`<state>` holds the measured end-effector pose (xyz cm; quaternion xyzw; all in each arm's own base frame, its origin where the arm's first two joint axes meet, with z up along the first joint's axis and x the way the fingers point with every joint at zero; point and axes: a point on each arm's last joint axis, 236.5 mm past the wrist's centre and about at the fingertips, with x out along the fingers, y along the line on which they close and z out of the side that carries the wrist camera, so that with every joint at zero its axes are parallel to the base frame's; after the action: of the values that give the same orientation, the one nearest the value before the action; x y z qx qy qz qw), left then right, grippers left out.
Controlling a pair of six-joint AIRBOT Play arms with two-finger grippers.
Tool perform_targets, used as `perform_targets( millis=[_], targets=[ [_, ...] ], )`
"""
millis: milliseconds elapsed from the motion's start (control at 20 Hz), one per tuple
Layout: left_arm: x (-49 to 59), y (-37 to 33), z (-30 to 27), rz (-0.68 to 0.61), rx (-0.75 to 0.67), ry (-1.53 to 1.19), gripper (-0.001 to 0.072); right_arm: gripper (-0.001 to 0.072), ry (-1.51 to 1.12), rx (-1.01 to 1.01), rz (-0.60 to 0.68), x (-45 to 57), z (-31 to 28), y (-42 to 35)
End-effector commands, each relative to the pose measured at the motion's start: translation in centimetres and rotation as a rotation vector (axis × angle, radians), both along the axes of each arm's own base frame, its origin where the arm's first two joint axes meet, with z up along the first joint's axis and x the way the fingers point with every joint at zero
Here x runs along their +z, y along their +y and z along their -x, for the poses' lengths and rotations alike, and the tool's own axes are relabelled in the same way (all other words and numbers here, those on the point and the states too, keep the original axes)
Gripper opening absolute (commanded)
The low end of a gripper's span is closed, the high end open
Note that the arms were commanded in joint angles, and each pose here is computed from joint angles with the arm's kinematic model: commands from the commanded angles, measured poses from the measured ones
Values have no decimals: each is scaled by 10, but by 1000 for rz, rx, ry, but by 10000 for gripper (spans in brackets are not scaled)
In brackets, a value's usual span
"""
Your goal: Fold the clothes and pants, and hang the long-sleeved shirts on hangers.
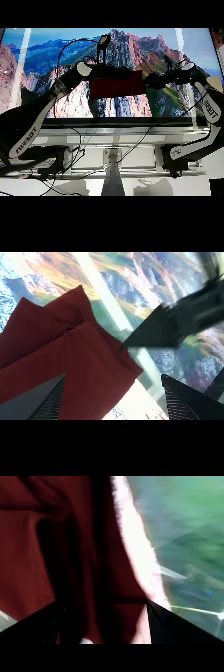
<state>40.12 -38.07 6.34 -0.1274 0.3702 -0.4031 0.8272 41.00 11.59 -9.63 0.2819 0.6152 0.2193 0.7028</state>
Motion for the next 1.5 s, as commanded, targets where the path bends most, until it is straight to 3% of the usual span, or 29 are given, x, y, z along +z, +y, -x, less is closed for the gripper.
perform_targets(
  millis=[0, 200, 250, 300, 350, 400, 450, 500, 550, 700, 750, 850, 1050, 1250, 1450],
  targets=[
    [4, -1, 1, 21, 5, 12, 688, 577, -4, 14, -24, -4, 5, 50],
    [4, -1, 1, 21, 5, 12, 688, 575, -28, 130, -10, -5, 23, 100],
    [4, -1, 1, 21, 5, 12, 688, 546, -41, 156, -2, -6, 26, 108],
    [4, -1, 0, 20, 5, 11, 688, 405, -71, 189, 12, -7, 27, 113],
    [3, 0, 0, 11, 2, 5, 688, 194, -88, 210, 26, -7, 28, 115],
    [1, 3, -1, -15, -5, -14, 688, 31, -101, 226, 40, -5, 26, 113],
    [-3, 8, -2, -55, -17, -41, 686, 10, -122, 241, 62, -1, 21, 108],
    [-6, 17, -3, -104, -35, -67, 676, 10, -158, 252, 95, 6, 13, 99],
    [-8, 27, -3, -154, -58, -84, 591, 10, -200, 250, 128, 16, 4, 89],
    [-18, 82, 1, -363, -133, -109, 118, 10, -344, 131, 266, 64, -37, 30],
    [-18, 106, 1, -432, -143, -107, 21, 10, -387, 80, 314, 83, -48, 5],
    [-11, 153, 4, -520, -125, -75, 17, 10, -461, -33, 420, 120, -61, -57],
    [31, 224, 12, -518, -2, -36, 17, 9, -500, -308, 639, 182, -40, -200],
    [75, 266, 17, -507, 115, -101, 17, 9, -391, -753, 706, 222, 28, -324],
    [91, 275, 20, -503, 146, -134, 17, 9, -178, -1120, 723, 229, 132, -400]
  ],
)
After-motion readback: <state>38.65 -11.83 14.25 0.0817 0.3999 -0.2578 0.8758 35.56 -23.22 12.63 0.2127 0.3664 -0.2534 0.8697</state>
